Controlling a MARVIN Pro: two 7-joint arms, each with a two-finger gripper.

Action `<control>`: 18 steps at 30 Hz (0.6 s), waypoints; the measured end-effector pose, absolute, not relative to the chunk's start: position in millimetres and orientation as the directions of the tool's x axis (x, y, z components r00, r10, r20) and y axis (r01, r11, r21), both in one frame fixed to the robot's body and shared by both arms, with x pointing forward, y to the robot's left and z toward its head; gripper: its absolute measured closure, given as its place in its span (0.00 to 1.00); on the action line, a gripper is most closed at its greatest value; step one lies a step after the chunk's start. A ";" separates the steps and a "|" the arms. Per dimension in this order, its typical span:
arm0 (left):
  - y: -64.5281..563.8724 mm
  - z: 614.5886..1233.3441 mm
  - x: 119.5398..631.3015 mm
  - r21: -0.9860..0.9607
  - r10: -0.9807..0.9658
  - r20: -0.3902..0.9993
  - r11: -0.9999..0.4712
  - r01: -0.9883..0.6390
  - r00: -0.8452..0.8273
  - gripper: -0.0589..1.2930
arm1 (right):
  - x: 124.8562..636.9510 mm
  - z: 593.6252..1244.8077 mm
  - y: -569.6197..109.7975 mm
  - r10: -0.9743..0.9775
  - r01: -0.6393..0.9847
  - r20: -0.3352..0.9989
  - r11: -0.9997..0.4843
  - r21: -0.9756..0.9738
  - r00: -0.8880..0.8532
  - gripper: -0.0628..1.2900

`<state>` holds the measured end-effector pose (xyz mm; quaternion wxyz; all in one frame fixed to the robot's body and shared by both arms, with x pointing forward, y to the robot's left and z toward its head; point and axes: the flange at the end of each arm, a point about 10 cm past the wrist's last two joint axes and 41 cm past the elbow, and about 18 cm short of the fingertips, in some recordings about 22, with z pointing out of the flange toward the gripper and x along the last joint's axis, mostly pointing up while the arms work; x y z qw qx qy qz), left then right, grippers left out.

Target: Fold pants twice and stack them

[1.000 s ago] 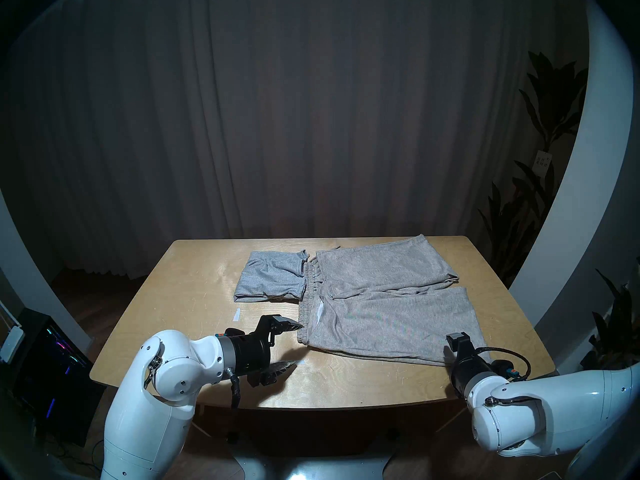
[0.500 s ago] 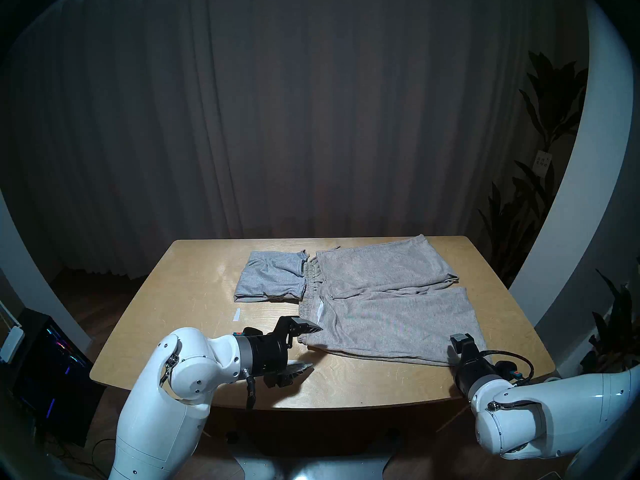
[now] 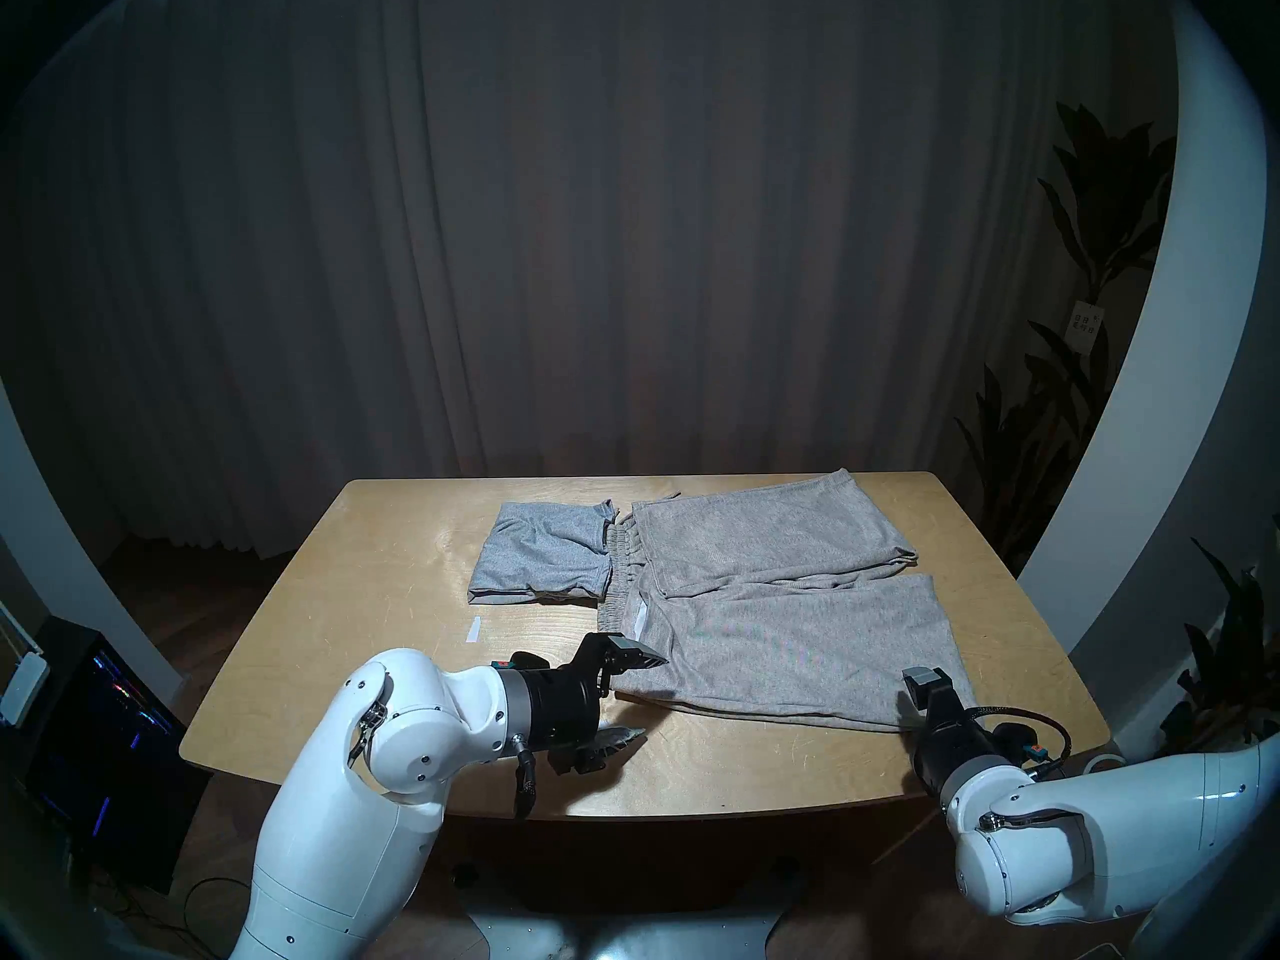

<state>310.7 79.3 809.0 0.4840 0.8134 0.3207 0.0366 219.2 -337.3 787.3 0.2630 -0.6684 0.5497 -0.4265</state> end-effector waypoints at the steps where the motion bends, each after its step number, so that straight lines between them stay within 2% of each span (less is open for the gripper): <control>1: 78.9 808.1 311.6 0.808 0.561 -0.250 -0.328 0.489 0.789 0.04 | 218.9 787.1 -337.6 -0.959 -0.507 0.281 -0.258 -0.822 0.033 0.09; 18: 72.3 800.2 325.1 0.783 0.609 -0.232 -0.346 0.517 0.758 0.04 | 214.9 784.3 -341.7 -0.960 -0.460 0.275 -0.267 -0.846 0.053 0.09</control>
